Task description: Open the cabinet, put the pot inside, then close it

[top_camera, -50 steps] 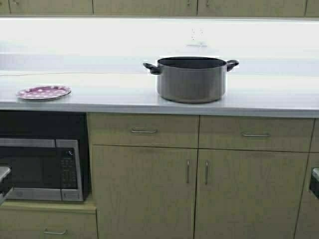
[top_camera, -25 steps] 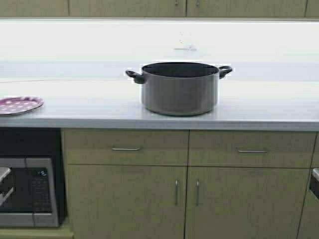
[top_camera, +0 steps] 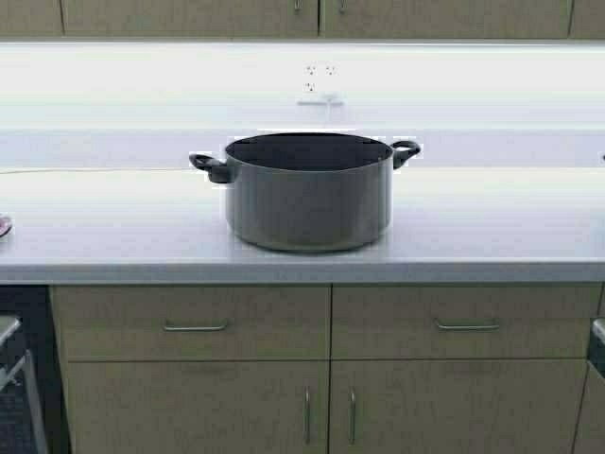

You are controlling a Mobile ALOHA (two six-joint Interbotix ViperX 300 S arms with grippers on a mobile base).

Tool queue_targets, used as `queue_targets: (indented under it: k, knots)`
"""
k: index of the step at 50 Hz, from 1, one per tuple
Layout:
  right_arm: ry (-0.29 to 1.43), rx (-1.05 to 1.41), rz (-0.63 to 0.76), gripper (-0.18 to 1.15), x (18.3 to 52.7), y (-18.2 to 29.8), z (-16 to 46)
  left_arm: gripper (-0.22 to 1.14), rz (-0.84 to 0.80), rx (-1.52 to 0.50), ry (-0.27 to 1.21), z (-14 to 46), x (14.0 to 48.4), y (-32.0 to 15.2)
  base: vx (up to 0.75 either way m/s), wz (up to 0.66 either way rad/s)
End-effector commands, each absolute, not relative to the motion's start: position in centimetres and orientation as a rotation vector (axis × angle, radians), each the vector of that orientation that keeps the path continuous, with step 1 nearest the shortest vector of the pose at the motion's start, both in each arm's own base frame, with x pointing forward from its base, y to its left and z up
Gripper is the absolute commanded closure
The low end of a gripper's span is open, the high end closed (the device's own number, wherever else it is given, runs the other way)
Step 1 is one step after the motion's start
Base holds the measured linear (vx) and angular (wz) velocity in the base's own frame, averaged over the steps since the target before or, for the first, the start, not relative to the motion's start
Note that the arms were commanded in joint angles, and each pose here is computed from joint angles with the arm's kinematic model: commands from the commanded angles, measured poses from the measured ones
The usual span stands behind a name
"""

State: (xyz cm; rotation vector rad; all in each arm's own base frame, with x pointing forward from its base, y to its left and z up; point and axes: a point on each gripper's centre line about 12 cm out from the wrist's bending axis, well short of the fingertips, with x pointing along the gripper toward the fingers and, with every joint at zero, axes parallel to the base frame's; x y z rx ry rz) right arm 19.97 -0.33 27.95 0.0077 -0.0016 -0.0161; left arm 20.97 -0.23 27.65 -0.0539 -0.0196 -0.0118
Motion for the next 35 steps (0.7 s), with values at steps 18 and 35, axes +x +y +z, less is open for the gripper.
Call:
queue_targets:
  k: [18,35]
  knots:
    - [-0.009,0.006,0.026,0.91,20.0,0.5,28.6,0.89,-0.017,-0.03,-0.026,27.6,20.8,-0.3,0.34,0.03]
    - [-0.046,0.02,0.148,0.88,19.7,2.9,30.0,0.77,-0.068,-0.033,-0.065,28.4,19.1,-1.2,0.27,-0.01]
